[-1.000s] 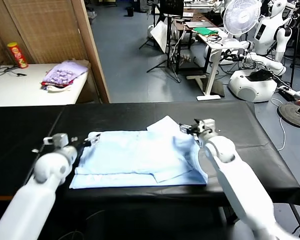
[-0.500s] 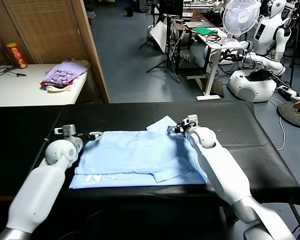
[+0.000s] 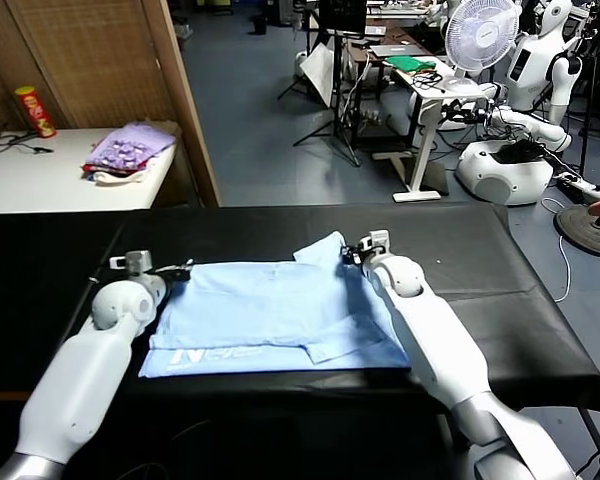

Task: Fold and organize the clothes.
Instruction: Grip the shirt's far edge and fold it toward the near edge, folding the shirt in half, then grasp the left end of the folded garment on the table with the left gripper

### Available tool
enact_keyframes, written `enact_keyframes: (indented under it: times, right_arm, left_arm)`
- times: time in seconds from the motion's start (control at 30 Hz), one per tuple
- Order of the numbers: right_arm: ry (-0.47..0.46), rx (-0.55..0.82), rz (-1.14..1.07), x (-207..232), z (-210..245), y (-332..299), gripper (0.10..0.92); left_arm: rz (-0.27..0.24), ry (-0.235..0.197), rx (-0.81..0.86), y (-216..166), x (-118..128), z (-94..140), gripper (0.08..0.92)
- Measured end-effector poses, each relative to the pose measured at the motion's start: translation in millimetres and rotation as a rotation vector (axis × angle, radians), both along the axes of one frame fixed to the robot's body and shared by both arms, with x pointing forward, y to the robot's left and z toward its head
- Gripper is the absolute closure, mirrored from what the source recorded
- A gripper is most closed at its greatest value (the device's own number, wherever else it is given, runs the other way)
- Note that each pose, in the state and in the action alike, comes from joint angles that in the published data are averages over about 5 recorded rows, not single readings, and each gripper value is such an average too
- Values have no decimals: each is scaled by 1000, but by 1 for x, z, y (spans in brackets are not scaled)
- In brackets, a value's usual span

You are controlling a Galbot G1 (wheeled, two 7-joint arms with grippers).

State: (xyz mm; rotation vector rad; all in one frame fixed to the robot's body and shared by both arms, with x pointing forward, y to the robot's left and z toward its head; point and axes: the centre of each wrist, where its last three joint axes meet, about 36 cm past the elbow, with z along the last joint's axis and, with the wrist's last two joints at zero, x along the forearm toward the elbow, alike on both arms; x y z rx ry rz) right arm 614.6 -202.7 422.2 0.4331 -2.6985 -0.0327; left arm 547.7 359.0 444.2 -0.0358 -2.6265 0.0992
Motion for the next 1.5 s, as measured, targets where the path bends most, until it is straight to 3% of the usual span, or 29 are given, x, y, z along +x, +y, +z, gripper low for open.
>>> enact_keyframes:
  times: [0.3,0.57,0.8,0.9,1.0,1.13,1.27,1.37,1.5]
  right_arm:
    - [-48,28,52,-72,28,-31,899]
    - [30,-44,70,-134,48,-40,899]
    - [111,-81,98,-160,40,-39,895]
    - [120,-84,101,-167,40,-39,842]
    - [111,-80,99,-172,44,-41,705]
    - [57,-74,66,-172,52,-46,471]
    - [0,-107,8,-162,48,-48,289]
    - [8,-123,-26,-150,35,-47,238]
    - [53,-114,-62,-139,14,-47,226]
  left_arm:
    - [-54,-67,43,-7,-59,20,867]
    - [-80,-88,71,-16,-120,27,867]
    - [-69,-27,100,-15,-158,12,867]
    - [-71,1,110,-16,-168,6,861]
    - [-72,14,118,-16,-174,5,779]
    - [-71,4,129,-14,-178,11,557]
    - [-52,-15,109,-12,-173,11,340]
    - [-30,-15,70,-11,-162,5,231]
    - [-11,-8,27,-11,-145,-6,204]
